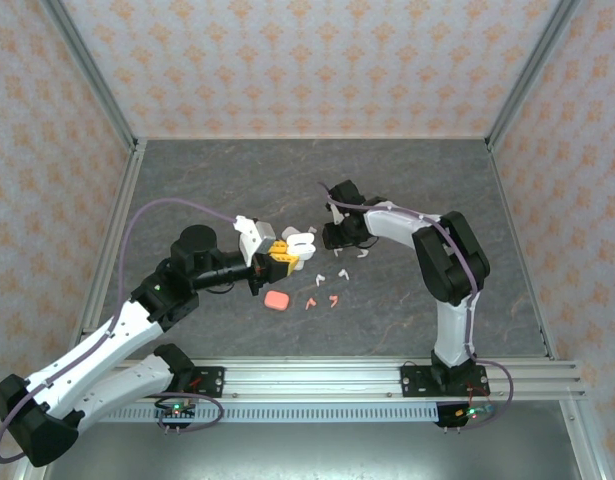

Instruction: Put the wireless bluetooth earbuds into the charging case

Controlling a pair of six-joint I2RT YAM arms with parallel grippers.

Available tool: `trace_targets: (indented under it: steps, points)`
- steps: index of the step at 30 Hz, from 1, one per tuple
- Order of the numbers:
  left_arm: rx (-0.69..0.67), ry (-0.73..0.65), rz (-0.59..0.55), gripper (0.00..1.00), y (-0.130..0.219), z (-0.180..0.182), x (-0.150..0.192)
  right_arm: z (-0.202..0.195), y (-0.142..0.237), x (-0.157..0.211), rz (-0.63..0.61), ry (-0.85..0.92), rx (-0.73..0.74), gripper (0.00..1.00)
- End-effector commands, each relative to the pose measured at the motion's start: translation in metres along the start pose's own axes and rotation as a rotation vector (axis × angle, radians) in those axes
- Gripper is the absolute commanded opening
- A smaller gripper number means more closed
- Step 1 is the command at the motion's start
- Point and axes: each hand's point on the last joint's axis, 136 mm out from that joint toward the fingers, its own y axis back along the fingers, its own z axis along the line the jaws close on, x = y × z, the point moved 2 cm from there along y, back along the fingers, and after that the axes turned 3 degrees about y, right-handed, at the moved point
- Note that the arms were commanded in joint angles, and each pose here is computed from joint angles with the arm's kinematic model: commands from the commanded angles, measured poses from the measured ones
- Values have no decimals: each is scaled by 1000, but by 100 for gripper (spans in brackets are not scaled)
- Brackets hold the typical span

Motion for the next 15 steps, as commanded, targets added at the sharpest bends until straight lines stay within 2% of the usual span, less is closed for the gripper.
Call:
trace_targets:
  steps: [1, 7, 15]
  points:
    - [16, -12, -29, 0, -2, -4, -6, 0, 4, 26, 78, 7, 20, 36]
    - [16, -9, -26, 0, -3, -3, -5, 0, 6, 35, 89, 10, 28, 35]
    - [17, -6, -25, 0, -3, -3, -5, 1, 8, 37, 92, 2, 31, 25]
